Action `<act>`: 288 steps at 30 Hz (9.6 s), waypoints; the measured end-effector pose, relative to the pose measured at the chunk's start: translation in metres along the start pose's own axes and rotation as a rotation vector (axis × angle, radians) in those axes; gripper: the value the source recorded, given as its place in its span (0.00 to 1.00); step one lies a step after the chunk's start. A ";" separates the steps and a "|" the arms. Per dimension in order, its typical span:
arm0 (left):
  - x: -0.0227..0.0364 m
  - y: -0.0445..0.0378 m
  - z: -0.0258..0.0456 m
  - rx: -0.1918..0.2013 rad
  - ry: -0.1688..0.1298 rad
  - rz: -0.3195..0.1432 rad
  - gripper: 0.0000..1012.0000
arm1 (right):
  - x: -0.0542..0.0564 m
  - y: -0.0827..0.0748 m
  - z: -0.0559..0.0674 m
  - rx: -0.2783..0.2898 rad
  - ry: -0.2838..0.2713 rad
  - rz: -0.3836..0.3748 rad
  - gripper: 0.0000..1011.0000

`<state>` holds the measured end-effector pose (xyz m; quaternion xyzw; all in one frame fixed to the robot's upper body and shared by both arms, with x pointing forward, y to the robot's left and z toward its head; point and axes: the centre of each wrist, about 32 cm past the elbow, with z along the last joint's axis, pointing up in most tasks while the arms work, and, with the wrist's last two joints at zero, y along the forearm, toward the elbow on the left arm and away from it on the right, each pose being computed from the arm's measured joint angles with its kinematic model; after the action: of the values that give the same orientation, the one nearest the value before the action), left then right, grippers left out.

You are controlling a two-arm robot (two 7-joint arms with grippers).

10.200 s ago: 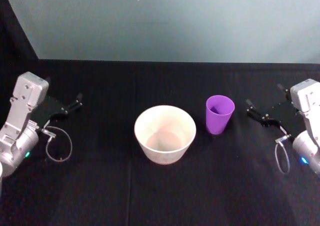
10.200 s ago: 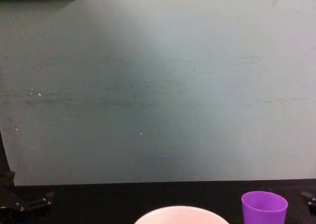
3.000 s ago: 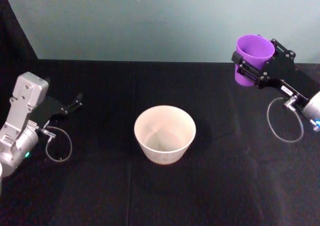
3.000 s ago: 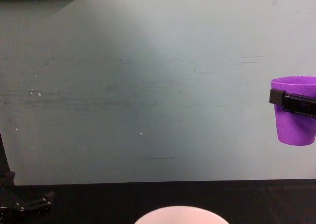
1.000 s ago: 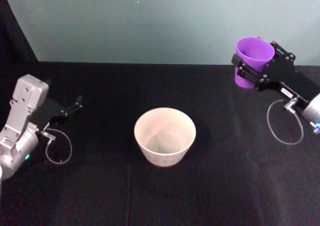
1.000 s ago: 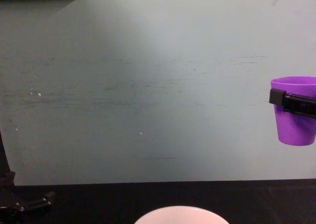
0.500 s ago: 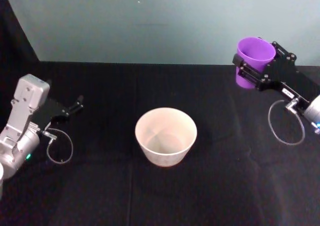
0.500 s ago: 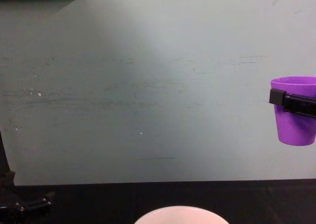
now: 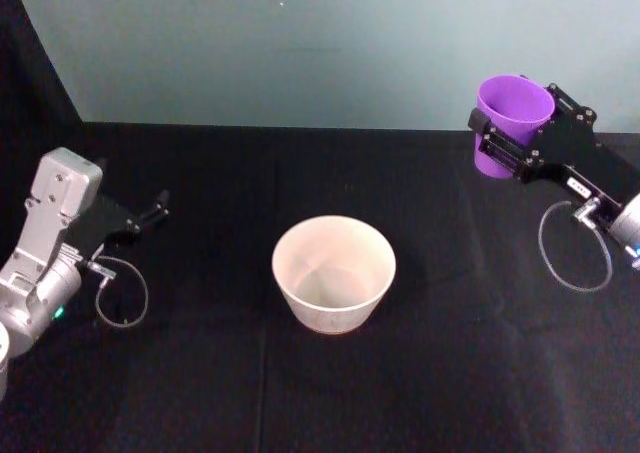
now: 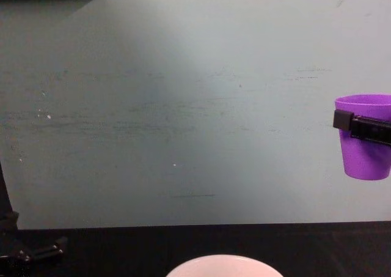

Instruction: Pick up the cup and pour the mung beans from the cup into the bowl.

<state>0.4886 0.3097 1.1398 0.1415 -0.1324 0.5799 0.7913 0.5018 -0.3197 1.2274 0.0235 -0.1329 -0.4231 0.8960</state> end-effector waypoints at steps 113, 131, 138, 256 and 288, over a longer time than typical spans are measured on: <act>0.0000 0.0000 0.0000 0.000 0.000 0.000 0.99 | 0.000 0.000 0.000 0.000 0.000 0.000 0.73; 0.0000 0.0000 0.0000 0.000 0.000 0.000 0.99 | 0.000 0.000 0.000 0.000 0.000 0.000 0.73; 0.0000 0.0000 0.0000 0.000 0.000 0.000 0.99 | 0.000 0.000 0.000 0.000 0.000 0.000 0.73; 0.0000 0.0000 0.0000 0.000 0.000 0.000 0.99 | 0.005 0.017 -0.005 0.012 -0.010 0.047 0.73; 0.0000 0.0000 0.0000 0.000 0.000 0.000 0.99 | -0.034 0.034 -0.019 -0.160 -0.697 0.314 0.73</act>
<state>0.4886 0.3096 1.1398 0.1415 -0.1325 0.5799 0.7913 0.5114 -0.2731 1.2071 -0.2120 -0.3978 -0.2725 0.8500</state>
